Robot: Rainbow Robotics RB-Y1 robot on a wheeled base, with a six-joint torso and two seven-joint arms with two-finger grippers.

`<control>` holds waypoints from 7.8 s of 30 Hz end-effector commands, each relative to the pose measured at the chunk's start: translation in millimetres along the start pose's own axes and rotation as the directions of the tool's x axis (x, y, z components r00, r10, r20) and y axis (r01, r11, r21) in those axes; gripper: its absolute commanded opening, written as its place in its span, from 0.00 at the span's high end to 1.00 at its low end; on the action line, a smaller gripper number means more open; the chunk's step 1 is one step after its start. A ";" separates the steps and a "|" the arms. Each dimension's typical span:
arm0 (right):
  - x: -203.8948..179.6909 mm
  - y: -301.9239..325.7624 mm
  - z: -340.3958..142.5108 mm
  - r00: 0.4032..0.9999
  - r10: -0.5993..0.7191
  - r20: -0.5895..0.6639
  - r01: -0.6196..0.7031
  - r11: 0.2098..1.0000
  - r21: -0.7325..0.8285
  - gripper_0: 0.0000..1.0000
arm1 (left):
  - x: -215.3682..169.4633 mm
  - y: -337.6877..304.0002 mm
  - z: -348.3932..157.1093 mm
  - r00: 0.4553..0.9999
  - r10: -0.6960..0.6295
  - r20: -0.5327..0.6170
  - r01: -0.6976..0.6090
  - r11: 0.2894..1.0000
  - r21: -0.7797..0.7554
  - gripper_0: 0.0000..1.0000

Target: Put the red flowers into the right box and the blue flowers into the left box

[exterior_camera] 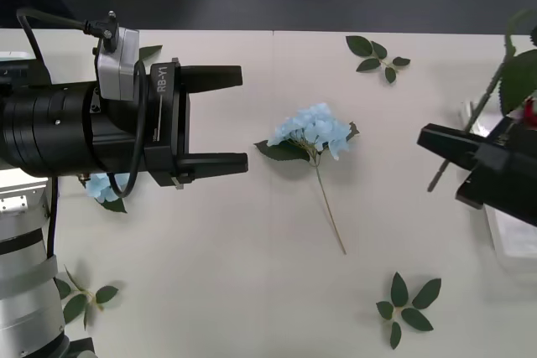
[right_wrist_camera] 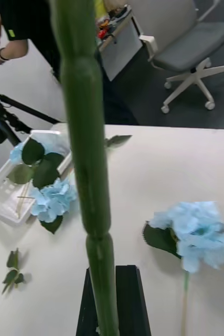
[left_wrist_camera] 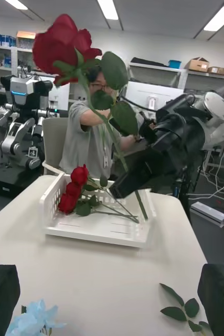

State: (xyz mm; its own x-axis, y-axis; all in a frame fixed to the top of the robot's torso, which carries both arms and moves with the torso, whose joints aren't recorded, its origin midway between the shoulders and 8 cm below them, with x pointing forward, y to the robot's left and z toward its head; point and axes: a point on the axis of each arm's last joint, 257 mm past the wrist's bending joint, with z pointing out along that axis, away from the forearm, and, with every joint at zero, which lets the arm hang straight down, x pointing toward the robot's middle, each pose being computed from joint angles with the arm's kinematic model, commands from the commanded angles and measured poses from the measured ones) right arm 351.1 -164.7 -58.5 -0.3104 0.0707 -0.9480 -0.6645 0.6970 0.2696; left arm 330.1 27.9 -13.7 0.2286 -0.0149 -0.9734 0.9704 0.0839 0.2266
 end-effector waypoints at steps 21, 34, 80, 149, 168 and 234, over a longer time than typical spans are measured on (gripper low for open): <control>38.2 -247.1 -146.0 0.953 0.098 -0.288 0.070 0.850 0.522 1.00 | -6.3 11.9 -26.6 0.998 0.048 -0.048 -0.056 0.977 -0.205 0.00; 67.7 -337.1 -219.8 0.931 0.214 -0.296 0.069 0.693 0.718 1.00 | 21.9 2.4 -117.0 0.954 0.024 -0.298 -0.106 0.959 -0.262 0.00; 180.6 -390.1 -209.0 0.836 0.376 -0.400 0.091 0.624 0.776 1.00 | 89.3 9.1 -184.6 0.790 -0.072 -0.609 -0.152 0.939 -0.308 0.00; 186.1 -48.4 139.3 0.833 0.214 -0.511 -0.038 0.942 0.332 0.27 | 89.3 9.1 -184.6 0.790 -0.072 -0.609 -0.152 0.939 -0.308 0.00; 209.8 -78.6 148.3 0.816 0.266 -0.513 0.031 0.866 0.499 0.27 | 89.3 9.1 -184.6 0.790 -0.072 -0.609 -0.152 0.939 -0.308 0.00; 160.4 -89.5 167.3 0.812 0.220 -0.541 0.063 0.888 0.456 1.00 | 89.3 9.1 -184.6 0.790 -0.072 -0.609 -0.152 0.939 -0.308 0.00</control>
State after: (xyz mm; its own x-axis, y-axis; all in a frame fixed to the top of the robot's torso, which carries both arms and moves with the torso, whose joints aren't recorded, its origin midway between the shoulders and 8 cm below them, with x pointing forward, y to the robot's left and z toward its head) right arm 472.4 -92.4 -295.3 -0.7940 -0.1757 -0.5819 -0.2844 0.9535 0.1002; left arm 346.5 213.3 -114.3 0.0619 0.5875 -0.8068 0.8566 0.3836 0.3451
